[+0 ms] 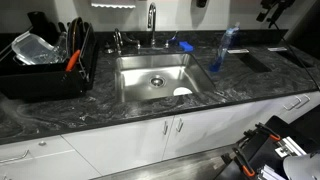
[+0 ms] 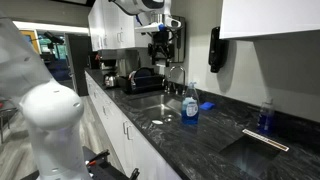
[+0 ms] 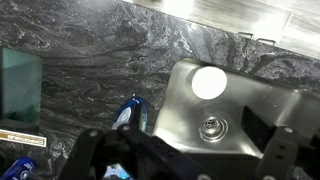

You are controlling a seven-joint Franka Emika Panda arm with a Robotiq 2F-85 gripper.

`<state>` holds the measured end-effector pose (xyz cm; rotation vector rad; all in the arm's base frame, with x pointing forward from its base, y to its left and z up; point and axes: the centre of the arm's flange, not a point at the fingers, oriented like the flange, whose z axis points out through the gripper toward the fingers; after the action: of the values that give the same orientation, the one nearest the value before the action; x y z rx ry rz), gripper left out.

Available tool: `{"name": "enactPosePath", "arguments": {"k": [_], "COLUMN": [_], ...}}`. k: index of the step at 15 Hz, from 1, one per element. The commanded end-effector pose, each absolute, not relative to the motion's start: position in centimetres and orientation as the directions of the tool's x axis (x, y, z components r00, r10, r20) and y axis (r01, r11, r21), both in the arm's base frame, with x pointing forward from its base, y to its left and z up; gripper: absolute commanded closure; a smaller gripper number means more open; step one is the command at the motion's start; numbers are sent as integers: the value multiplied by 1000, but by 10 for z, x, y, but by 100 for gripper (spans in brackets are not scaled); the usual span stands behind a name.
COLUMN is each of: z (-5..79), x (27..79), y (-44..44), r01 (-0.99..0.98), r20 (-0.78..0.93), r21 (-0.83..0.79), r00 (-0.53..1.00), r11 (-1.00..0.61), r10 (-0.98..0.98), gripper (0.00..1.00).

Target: Pick the bowl in the sink and put it on the counter

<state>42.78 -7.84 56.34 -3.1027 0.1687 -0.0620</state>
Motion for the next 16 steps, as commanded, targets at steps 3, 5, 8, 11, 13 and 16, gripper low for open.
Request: {"name": "enactPosePath", "arguments": {"k": [3,5,8,11,13,16], "z": [560,561,556,536,519,487], "x": [446,466,512,552,578,619], "y": [-68,-53,-21,7,21,25], "r01": [-84,-60,5,77,102,47], "r20": [76,107,149,123,42,-104], "r21": [-39,-28,1,6,11,13], "r00": [993,992,989,989,994,994], "r11": [-996,-998,-1000,-997,-995,-999], "r10": [-86,-63,5,77,102,45], "gripper": [0,0,0,0,0,0]}}
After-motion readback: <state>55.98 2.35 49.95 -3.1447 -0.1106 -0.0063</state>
